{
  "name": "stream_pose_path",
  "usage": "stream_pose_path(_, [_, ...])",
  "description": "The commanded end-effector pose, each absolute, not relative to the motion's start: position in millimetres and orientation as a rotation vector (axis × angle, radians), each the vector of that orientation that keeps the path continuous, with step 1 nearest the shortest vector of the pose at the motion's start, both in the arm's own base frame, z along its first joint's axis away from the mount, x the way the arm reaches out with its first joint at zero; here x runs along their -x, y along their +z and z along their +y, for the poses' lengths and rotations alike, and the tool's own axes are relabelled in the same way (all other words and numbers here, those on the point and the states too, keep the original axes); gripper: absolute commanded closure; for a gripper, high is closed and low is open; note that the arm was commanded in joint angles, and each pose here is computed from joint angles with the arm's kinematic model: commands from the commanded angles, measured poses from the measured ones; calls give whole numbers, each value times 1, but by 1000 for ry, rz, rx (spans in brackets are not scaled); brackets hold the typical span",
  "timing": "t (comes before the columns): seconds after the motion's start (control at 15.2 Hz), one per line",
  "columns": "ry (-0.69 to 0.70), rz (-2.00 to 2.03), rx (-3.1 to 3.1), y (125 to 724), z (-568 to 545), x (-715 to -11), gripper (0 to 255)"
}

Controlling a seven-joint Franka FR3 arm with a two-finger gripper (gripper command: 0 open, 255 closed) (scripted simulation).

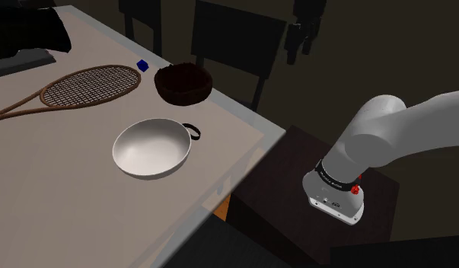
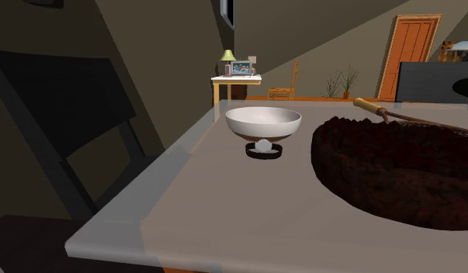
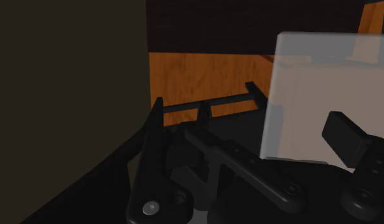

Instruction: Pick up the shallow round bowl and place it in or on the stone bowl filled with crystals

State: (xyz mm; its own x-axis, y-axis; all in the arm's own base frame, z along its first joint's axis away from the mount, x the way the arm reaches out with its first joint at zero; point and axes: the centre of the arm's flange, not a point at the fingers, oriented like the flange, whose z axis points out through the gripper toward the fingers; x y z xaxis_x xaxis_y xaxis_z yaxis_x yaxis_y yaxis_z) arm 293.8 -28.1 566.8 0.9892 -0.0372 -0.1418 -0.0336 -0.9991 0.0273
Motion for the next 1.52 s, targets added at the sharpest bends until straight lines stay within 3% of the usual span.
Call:
stream_pose_path(0.0, [-222,-55,-3108,567,-28,-294,0])
stream_pose_path(1.45, [-277,55,-3214,474,199,-428,0])
